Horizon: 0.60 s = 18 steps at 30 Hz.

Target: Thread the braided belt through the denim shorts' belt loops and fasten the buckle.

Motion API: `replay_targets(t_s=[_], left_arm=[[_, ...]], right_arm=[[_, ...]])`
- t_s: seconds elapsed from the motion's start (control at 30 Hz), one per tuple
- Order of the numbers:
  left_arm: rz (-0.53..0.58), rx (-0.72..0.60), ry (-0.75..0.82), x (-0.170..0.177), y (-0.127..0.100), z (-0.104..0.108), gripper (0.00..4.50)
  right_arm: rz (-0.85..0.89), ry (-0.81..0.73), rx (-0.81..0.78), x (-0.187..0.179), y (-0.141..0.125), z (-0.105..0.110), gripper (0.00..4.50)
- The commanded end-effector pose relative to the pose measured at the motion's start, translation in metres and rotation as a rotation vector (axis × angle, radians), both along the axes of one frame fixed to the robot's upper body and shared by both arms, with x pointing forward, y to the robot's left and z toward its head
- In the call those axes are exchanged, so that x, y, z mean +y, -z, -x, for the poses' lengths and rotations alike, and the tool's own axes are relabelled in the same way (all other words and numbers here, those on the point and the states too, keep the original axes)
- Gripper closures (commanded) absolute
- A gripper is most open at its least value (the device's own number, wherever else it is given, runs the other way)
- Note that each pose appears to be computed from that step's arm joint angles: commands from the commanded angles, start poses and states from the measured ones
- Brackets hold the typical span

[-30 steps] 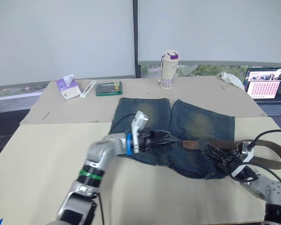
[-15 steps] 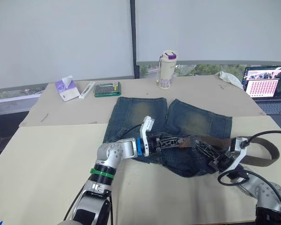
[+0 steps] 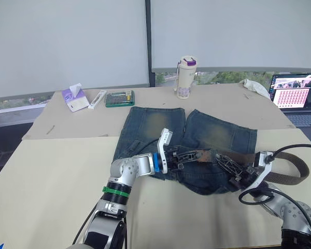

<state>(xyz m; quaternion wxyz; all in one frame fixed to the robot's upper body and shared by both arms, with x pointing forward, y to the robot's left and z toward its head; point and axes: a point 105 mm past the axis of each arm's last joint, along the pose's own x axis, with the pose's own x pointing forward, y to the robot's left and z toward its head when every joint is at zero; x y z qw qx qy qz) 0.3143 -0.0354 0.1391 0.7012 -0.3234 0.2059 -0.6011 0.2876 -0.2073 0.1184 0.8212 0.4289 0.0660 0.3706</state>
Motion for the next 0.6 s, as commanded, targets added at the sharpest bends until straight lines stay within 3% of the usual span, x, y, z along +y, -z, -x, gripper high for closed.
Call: replay_targets(t_s=[0.03,0.23,0.37,0.6], left_arm=[[0.012,-0.013,-0.015,0.004,-0.008,-0.006,4.5],[-0.034,-0.029,-0.061,0.024,-0.004,-0.015,4.5],[-0.088,-0.076,-0.081,0.045,-0.002,-0.018,4.5],[-0.157,-0.121,-0.096,0.086,0.0,-0.018,4.5]], right_arm=[[0.055,0.08,-0.084,-0.019,-0.019,-0.002,2.04],[0.249,0.019,-0.126,-0.039,-0.031,0.032,0.02],[0.503,-0.045,-0.136,-0.034,-0.035,0.052,0.02],[0.547,-0.173,-0.225,0.027,-0.052,0.068,0.02]])
